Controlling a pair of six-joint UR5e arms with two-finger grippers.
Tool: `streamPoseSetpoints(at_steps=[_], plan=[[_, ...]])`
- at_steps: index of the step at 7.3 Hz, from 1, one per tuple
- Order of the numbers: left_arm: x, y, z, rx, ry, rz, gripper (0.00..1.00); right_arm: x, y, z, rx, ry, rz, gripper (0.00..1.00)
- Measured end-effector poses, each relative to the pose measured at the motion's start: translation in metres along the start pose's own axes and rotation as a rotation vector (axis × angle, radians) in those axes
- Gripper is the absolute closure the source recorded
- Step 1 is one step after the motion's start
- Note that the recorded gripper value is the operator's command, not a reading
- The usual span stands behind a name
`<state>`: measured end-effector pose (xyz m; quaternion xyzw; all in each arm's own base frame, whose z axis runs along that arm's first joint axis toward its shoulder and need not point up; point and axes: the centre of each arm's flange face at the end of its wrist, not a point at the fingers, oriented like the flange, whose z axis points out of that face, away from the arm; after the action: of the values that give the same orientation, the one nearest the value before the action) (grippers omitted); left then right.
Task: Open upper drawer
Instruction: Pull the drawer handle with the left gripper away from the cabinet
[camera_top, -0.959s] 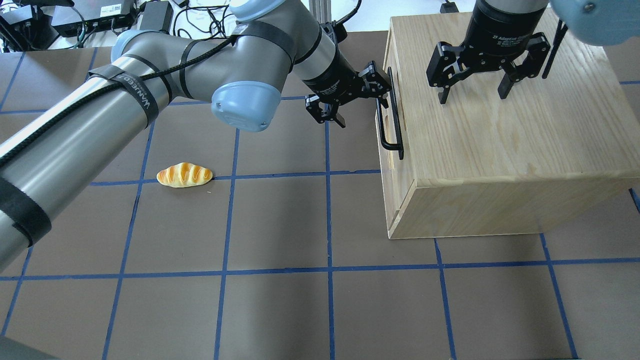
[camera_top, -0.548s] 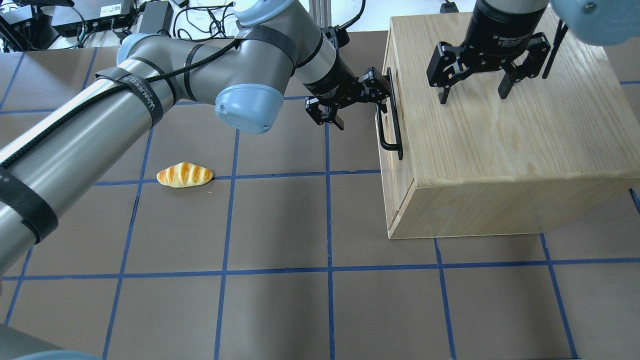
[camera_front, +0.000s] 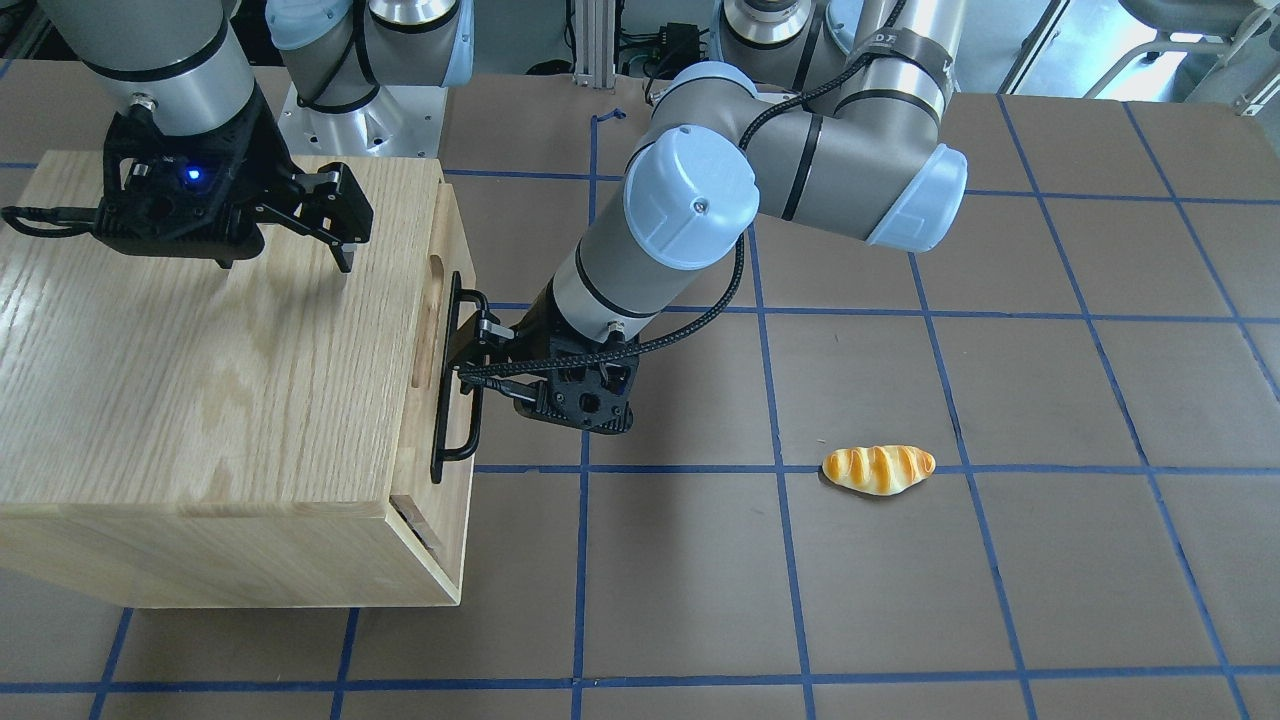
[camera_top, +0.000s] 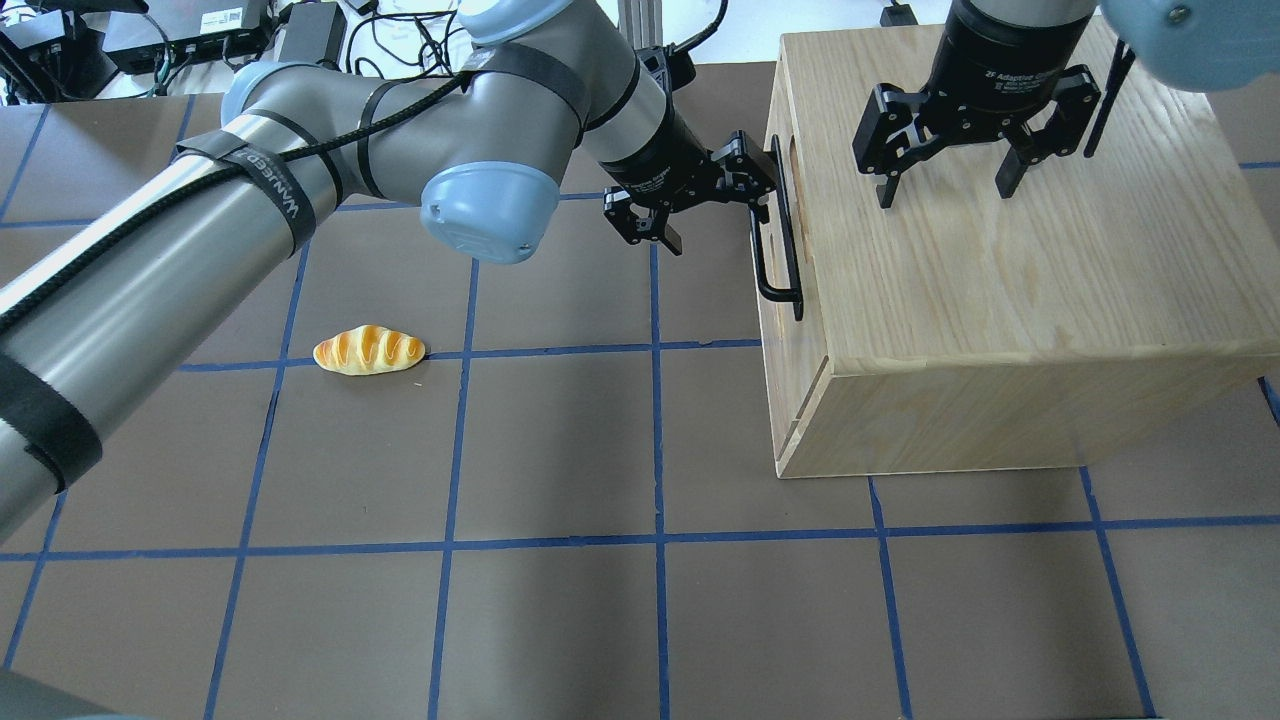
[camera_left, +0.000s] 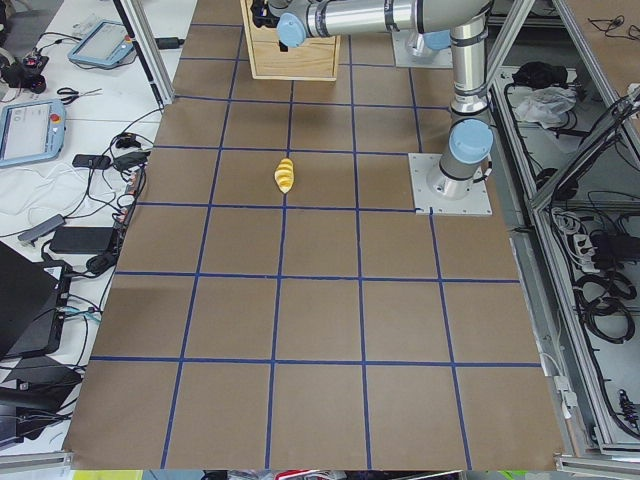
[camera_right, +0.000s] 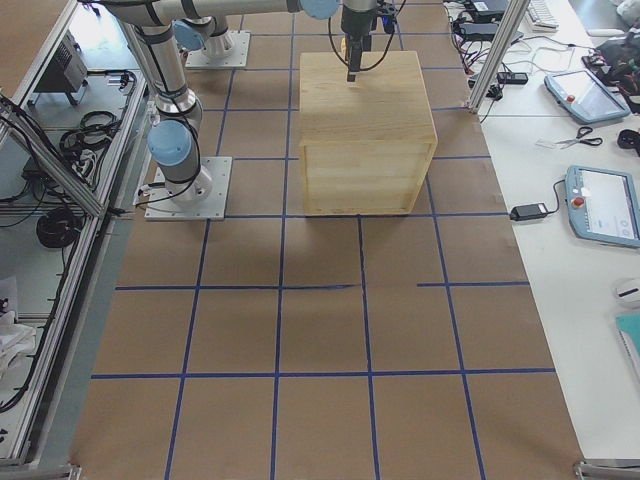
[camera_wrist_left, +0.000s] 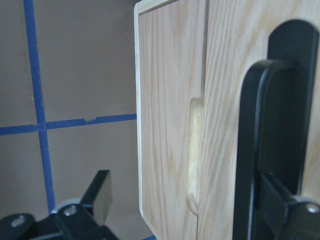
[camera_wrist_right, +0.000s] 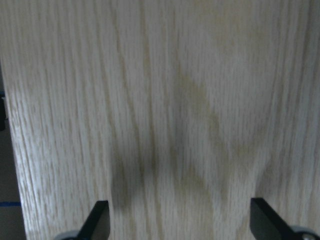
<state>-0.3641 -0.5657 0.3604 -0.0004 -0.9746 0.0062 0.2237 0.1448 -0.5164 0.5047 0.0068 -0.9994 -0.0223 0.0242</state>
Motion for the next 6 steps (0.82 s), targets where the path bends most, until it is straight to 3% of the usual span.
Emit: streamPoseSetpoints(at_steps=[6], plan=[[-0.032, -0.019, -0.022, 0.040, -0.024, 0.019, 0.00, 0.000, 0.000, 0.000, 0.000, 0.000, 0.000, 0.00]])
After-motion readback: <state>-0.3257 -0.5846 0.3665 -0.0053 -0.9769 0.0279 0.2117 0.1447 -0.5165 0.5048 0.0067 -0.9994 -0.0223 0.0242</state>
